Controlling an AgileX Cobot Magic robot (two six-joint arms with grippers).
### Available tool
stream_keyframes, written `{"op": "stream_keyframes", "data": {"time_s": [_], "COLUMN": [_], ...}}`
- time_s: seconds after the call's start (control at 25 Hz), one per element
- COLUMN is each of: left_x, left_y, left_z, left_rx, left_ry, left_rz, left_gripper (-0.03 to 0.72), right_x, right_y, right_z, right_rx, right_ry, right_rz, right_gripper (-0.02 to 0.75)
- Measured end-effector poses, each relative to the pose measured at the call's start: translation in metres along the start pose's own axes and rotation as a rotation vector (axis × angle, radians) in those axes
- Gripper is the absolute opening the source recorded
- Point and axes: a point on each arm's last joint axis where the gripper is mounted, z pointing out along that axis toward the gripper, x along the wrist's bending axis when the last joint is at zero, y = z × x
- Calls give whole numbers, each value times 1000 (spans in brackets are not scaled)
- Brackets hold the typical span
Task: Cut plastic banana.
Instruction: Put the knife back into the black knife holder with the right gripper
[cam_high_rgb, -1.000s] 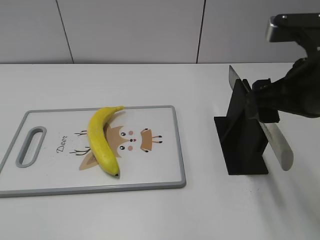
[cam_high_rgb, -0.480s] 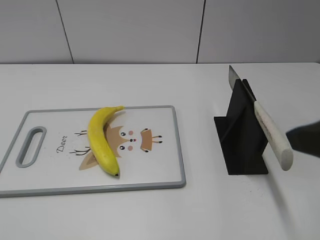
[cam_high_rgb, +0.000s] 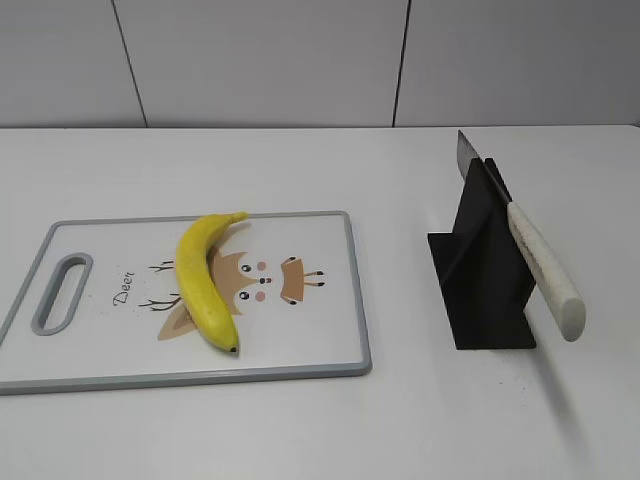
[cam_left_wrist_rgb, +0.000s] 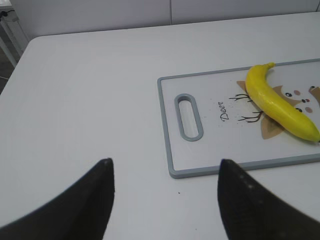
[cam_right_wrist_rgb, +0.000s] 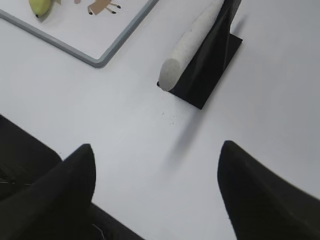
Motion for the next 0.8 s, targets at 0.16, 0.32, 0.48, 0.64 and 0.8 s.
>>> {"op": "stream_keyframes", "data": {"time_s": [0.16, 0.32, 0.48, 0.64, 0.8], "left_x": [0, 0, 0, 0, 0], "left_y": [0, 0, 0, 0, 0], "left_z": [0, 0, 0, 0, 0], "left_rx": [0, 0, 0, 0, 0], "left_ry": [0, 0, -1, 0, 0], "left_rz": [0, 0, -1, -1, -1], "left_gripper": [610, 596, 594, 594, 589], "right_x": [2, 2, 3, 4, 4], "right_y": [-22, -30, -37, -37, -37], "right_z": [-11, -27, -36, -36, -36], "right_rx": [-57, -183, -250, -252, -251], "right_ry": [6, 7, 11, 25, 26], "right_rz": [8, 14, 19, 28, 32], "right_gripper": [592, 592, 592, 591, 591]}}
